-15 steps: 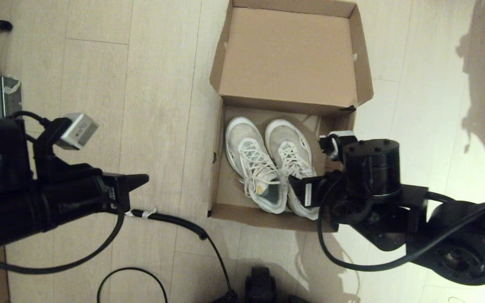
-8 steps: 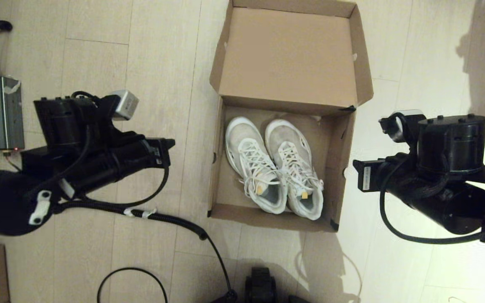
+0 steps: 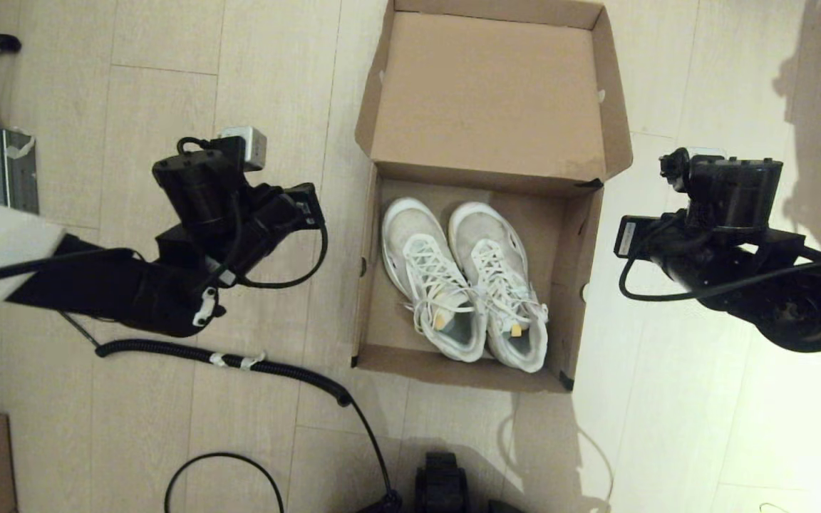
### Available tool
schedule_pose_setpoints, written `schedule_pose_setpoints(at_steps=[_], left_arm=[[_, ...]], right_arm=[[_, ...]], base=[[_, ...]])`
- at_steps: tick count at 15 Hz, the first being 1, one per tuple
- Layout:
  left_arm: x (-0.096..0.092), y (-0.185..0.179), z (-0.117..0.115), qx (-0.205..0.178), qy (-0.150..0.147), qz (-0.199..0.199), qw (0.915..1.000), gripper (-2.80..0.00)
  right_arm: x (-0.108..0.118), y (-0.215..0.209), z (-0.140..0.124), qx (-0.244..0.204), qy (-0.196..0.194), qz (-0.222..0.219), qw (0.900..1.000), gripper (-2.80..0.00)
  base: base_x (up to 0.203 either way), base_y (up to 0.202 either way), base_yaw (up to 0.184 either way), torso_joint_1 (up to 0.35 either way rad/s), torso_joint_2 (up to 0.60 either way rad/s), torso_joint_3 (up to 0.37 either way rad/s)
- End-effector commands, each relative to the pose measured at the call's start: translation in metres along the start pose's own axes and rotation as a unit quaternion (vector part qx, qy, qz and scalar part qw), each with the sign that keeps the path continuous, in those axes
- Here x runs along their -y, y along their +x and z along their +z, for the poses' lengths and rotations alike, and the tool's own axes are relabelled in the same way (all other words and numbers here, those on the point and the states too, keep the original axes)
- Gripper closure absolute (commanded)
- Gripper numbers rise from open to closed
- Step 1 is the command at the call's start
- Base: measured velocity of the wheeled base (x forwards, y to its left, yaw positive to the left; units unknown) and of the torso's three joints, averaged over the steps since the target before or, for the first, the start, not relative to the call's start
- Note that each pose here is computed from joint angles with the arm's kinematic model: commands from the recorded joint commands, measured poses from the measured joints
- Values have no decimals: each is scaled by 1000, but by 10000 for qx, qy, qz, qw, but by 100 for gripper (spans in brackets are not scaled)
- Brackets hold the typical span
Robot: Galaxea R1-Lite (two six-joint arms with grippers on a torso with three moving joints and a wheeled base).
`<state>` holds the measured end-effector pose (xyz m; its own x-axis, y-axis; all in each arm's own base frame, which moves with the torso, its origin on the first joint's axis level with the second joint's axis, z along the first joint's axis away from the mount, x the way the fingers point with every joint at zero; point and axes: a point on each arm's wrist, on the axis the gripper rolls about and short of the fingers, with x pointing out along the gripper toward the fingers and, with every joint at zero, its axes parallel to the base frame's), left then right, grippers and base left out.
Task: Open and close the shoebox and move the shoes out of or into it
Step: Close the shoe box
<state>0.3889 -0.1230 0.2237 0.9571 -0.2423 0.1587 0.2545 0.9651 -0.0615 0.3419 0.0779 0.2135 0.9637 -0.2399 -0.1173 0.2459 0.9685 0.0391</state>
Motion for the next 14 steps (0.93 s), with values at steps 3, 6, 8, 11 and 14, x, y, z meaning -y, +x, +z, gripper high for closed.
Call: schedule_pose_setpoints(at_steps=[3,6,8,11,14], left_arm=[[16,34,-18,210,-45,-210,9995,0],[23,42,-21,205,-52,-367,9991,0],[27,41,-22,165,-57,-404,9990,0],[46,36,-29,-51,-68,-583,9983,0],[56,26,-35,-278,-34,-689,9972,0]], right_arm=[[16,58,-12,217,477,154,9985,0],[16,59,-10,224,876,1262,9879,0],[26,61,-3,220,1007,1730,9795,0],[27,55,1,177,1158,1920,9744,0],[20,34,-3,-113,1440,2231,9640,0]], base=[[0,0,0,0,0,0],[0,0,0,0,0,0],[0,0,0,0,0,0],[0,0,0,0,0,0],[0,0,0,0,0,0]])
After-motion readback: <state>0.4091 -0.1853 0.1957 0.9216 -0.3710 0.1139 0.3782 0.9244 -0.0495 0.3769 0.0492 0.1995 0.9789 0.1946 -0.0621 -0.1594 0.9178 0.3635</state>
